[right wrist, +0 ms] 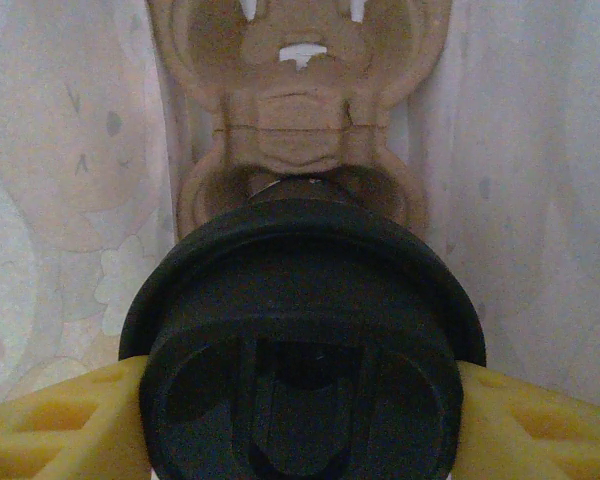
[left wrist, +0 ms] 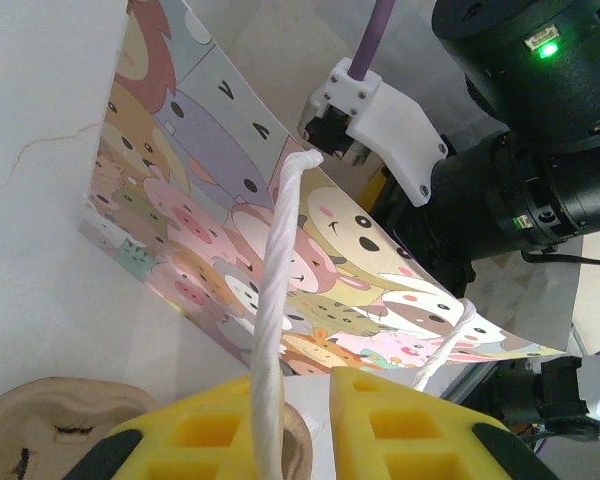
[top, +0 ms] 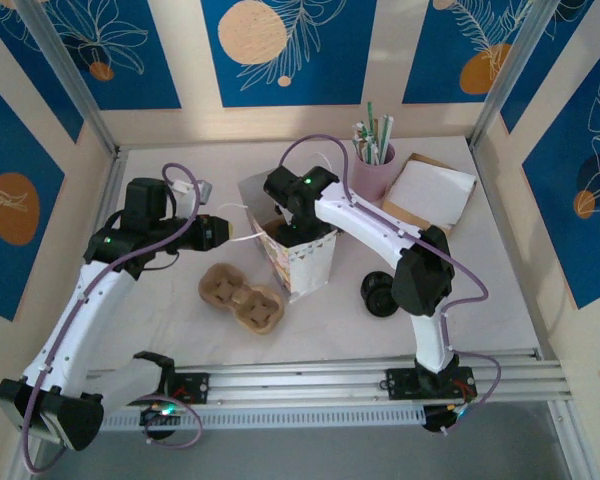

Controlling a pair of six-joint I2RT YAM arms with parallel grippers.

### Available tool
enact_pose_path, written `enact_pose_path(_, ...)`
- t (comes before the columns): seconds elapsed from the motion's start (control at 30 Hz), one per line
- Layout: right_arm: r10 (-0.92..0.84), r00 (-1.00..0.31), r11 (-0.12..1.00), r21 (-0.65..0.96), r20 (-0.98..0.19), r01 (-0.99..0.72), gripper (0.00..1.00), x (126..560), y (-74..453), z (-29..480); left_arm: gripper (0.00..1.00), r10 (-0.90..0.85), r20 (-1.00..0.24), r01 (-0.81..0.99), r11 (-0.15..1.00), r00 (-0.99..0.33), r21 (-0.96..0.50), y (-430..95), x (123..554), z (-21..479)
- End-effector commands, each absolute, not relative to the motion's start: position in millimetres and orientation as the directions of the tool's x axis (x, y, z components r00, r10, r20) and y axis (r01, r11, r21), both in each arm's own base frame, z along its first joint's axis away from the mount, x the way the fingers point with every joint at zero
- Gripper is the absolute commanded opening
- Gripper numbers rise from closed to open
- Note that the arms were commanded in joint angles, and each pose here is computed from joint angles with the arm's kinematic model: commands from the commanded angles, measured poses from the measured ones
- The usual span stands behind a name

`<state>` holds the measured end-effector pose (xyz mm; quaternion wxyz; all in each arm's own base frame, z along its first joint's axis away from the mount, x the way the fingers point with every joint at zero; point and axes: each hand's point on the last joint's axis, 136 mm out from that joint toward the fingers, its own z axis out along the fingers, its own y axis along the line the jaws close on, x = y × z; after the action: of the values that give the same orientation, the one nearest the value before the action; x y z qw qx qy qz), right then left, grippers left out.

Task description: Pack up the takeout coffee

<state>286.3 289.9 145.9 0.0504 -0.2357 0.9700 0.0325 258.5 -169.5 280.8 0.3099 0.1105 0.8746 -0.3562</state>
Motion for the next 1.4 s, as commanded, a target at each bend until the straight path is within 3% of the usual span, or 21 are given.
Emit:
enact_pose_path(0.0,-0.461,-0.880,0.880,0.068,-0.115,-0.470,0.56,284.8,290.8,143.7,0.19,-0.010,-0.624,0.425,0.723,-0.782,-0.544,-170.9,254.0,280.3)
enact_pose_path(1.37,-0.449,-0.893,0.888,0.094,-0.037,-0.451,0.56,279.5,290.0,104.3,0.19,-0.008,-0.623,0.424,0.725,-0.782,-0.542,-171.1,253.3,279.8)
